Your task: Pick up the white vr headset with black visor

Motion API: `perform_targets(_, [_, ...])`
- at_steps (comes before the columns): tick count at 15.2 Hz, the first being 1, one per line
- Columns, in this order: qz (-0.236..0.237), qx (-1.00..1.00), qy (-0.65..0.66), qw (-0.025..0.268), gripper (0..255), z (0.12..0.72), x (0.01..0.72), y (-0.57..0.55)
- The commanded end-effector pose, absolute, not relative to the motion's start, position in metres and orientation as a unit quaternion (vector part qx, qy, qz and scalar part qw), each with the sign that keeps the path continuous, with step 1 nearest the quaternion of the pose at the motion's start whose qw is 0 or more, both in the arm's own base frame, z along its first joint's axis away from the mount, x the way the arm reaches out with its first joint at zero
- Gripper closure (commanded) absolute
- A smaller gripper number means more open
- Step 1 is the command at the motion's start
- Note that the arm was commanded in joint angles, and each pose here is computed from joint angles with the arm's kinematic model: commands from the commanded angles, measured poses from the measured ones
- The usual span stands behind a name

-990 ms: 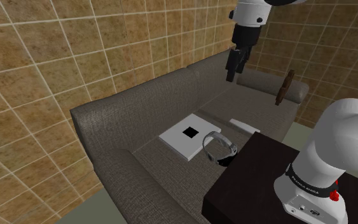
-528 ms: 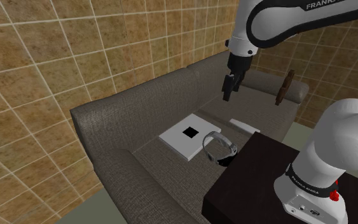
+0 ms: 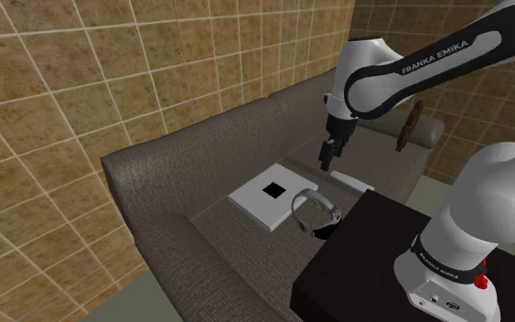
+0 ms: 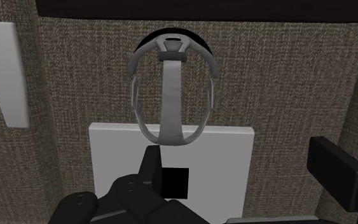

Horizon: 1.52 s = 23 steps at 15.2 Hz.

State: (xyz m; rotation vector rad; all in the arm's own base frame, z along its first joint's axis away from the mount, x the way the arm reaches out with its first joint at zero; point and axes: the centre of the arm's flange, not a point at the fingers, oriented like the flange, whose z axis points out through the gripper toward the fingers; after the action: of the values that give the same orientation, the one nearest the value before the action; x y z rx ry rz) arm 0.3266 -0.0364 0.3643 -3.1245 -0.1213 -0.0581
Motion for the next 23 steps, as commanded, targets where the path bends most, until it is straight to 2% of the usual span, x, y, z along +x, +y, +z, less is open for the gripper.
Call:
perform_targets(1, [-0.019, -0.999, -0.036, 0.006, 0, 0.338, 0.326, -0.041])
perform_targets(13, [-0.011, -1.0, -0.02, 0.001, 0, 0.188, 0.327, -0.077])
perform_targets(22, [-0.011, -1.0, -0.02, 0.001, 0, 0.148, 0.327, -0.077])
perform_targets(23, [-0.011, -1.0, -0.02, 0.001, 255, 0.148, 0.327, -0.077])
